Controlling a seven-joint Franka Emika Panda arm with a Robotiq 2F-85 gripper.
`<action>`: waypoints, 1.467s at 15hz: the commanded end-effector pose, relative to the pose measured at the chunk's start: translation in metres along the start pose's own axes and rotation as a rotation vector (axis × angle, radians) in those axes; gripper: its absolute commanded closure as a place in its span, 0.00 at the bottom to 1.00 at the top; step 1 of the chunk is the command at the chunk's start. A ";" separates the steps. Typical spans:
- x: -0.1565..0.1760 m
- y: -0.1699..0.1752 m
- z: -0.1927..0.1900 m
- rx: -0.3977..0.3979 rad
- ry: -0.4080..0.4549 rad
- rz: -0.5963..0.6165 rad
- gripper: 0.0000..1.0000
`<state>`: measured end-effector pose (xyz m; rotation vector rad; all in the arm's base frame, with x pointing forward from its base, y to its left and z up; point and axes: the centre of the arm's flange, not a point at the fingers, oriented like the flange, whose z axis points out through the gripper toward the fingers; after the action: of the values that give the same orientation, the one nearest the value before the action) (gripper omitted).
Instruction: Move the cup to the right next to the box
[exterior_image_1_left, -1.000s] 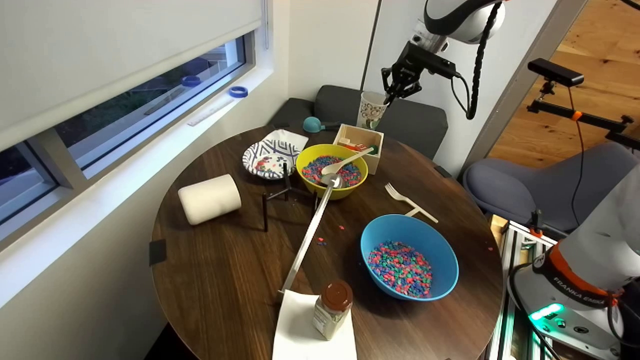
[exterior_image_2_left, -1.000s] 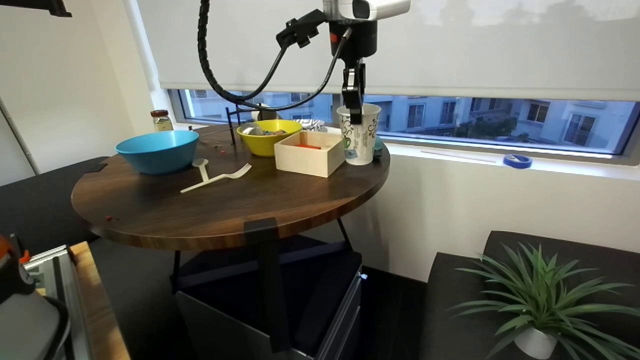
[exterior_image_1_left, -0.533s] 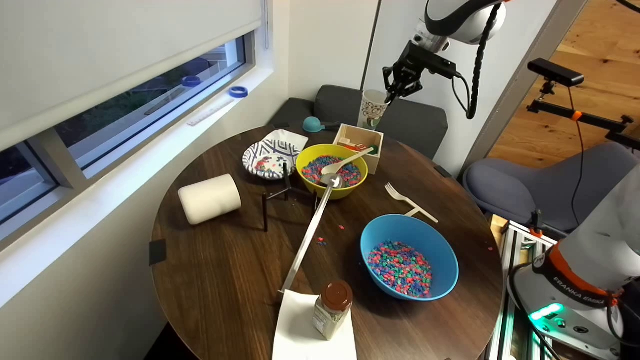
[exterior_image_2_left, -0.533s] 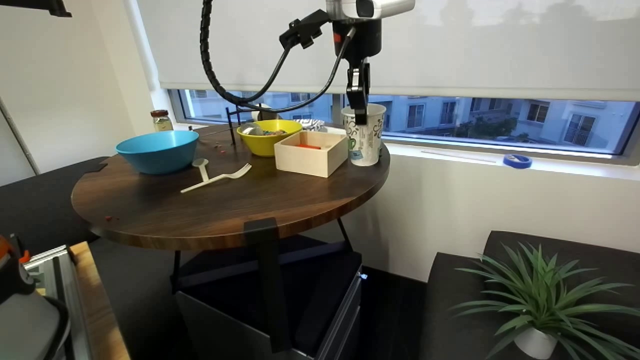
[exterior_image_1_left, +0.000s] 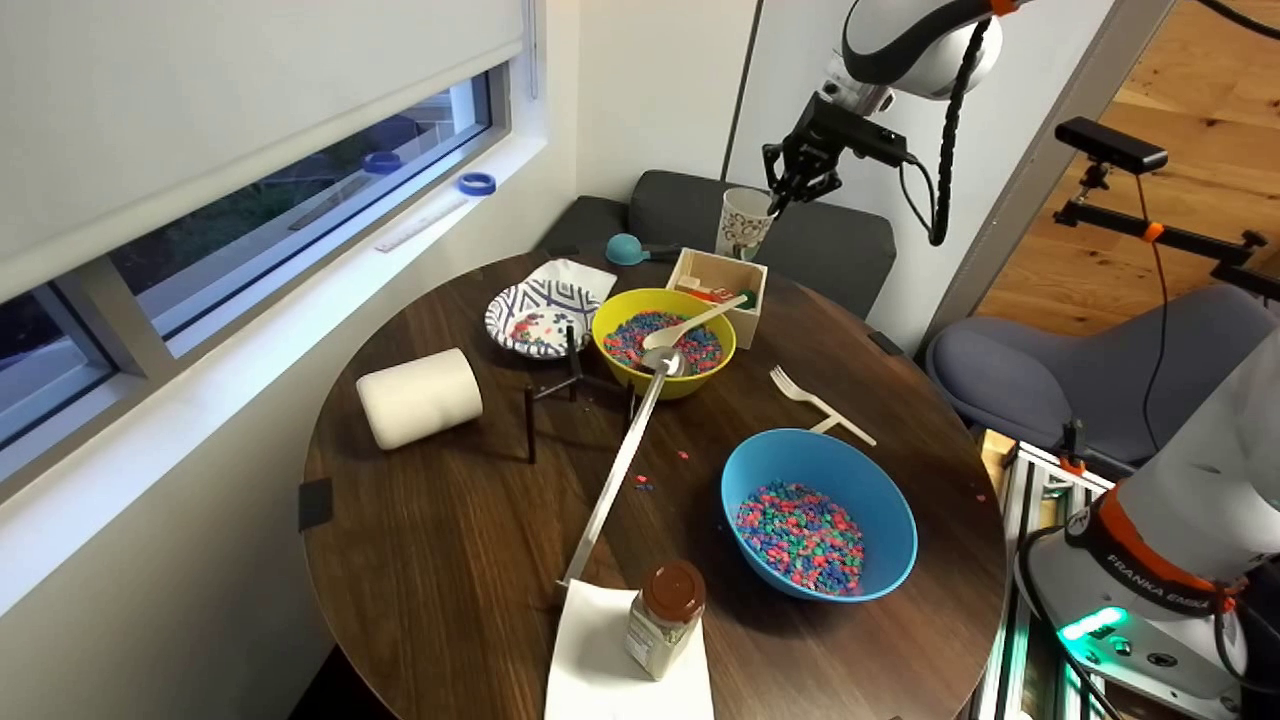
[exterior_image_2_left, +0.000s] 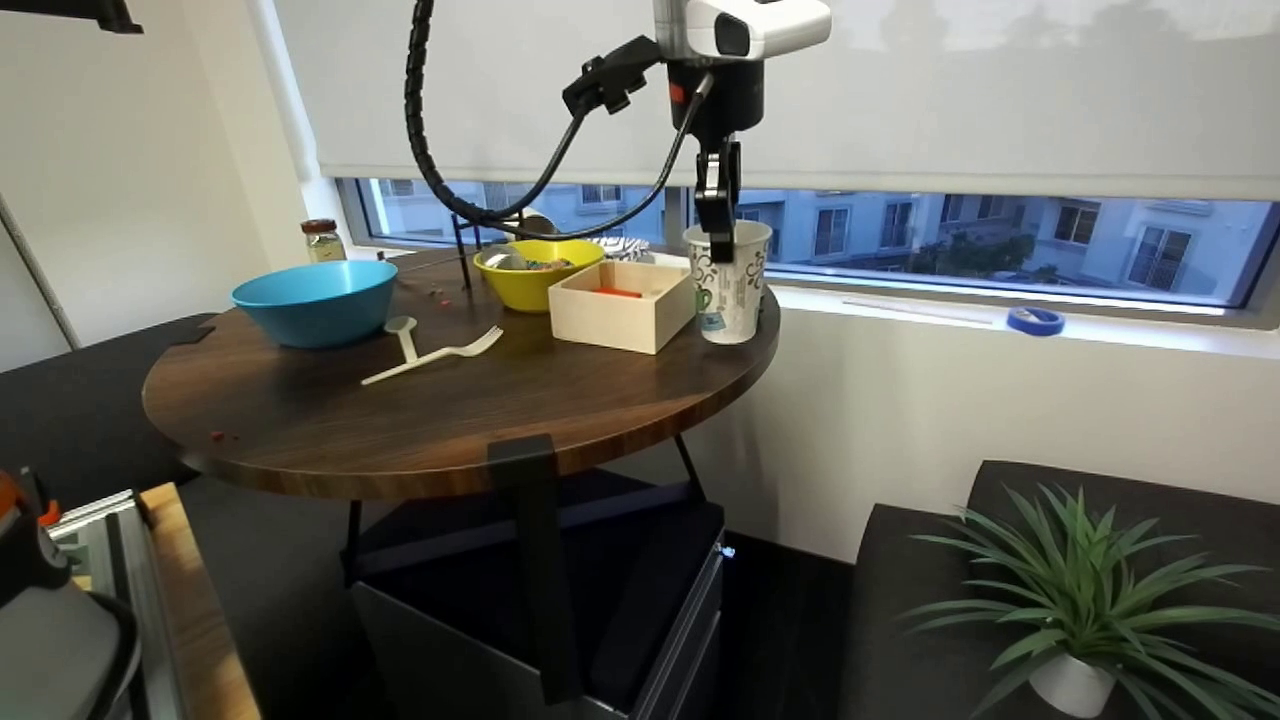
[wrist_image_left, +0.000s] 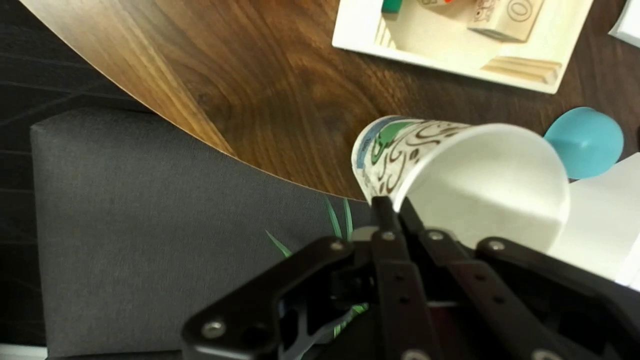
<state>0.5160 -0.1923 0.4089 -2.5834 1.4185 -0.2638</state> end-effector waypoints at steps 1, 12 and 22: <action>-0.002 0.004 0.008 0.006 -0.004 -0.014 0.99; -0.106 -0.039 -0.099 -0.020 -0.158 -0.395 0.04; -0.199 -0.082 -0.166 -0.076 -0.080 -0.789 0.00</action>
<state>0.4370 0.0072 0.5764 -3.0452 0.3235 -0.2018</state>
